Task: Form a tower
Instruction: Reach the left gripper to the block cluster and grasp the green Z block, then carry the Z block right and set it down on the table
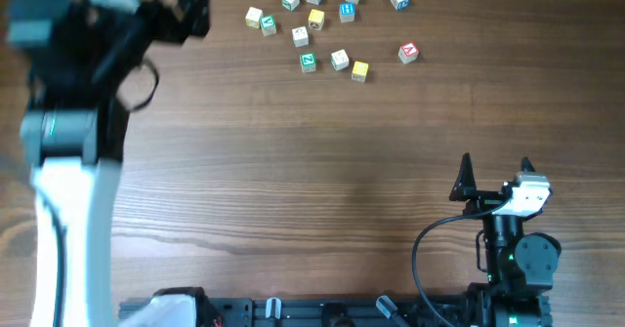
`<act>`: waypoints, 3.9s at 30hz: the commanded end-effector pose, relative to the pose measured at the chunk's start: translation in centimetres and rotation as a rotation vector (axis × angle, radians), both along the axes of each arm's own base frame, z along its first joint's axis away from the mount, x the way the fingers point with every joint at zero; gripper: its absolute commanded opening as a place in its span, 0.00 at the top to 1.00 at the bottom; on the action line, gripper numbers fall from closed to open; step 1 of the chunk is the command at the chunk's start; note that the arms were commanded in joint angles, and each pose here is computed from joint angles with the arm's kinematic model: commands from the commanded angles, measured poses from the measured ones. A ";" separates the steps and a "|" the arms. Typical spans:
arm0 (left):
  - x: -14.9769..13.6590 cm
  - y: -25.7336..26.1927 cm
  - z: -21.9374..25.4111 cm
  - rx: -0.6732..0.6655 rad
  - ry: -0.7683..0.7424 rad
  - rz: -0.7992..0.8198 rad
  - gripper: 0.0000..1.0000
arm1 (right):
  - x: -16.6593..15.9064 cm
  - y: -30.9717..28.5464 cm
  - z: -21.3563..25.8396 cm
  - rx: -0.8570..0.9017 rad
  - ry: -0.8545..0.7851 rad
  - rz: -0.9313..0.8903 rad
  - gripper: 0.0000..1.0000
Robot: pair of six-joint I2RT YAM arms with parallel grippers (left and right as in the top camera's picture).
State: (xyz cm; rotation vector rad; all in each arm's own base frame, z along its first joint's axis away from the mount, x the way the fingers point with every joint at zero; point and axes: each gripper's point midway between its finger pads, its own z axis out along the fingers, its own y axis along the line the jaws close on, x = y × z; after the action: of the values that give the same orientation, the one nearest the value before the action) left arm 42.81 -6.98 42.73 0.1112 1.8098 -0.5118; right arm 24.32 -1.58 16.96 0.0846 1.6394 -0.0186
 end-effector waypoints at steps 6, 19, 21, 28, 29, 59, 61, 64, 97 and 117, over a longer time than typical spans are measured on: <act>9.3 -9.2 -9.4 0.049 0.204 -0.119 0.00 | 0.0 0.3 0.1 -0.011 -0.006 0.017 0.00; 10.5 -17.0 -28.8 0.184 0.556 -0.185 0.00 | 0.0 0.3 0.1 -0.011 -0.006 0.017 0.00; 11.4 -15.1 -30.2 0.166 0.604 -0.023 0.00 | 0.0 0.3 0.1 -0.011 -0.006 0.017 0.00; 12.3 -13.1 -36.1 0.133 0.712 0.201 0.00 | 0.0 0.3 0.1 -0.011 -0.006 0.017 0.00; 12.2 -13.1 -37.2 0.141 0.729 0.202 0.00 | 0.0 0.3 0.1 -0.012 -0.006 0.017 0.00; 2.2 -17.9 -29.6 0.226 0.840 0.095 0.95 | 0.0 0.3 0.1 -0.011 -0.006 0.017 0.00; 0.4 -20.9 -30.0 0.261 0.840 0.031 0.95 | 0.0 0.3 0.1 -0.011 -0.006 0.017 0.00; -2.2 -25.0 -30.7 0.300 0.833 -0.053 0.94 | 0.0 0.3 0.1 -0.011 -0.006 0.017 0.00; -11.1 -36.1 -39.5 0.095 1.054 0.080 0.67 | 0.0 0.3 0.1 -0.011 -0.006 0.017 0.00; -6.3 -34.7 -34.2 0.156 0.865 -0.036 0.33 | 0.0 0.3 0.1 -0.011 -0.006 0.017 0.00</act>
State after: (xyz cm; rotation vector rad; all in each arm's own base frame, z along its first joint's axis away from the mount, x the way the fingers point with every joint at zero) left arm 32.26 -42.91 3.99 -0.0531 2.8323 -0.4496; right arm 24.31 -1.58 16.97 0.0846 1.6390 -0.0186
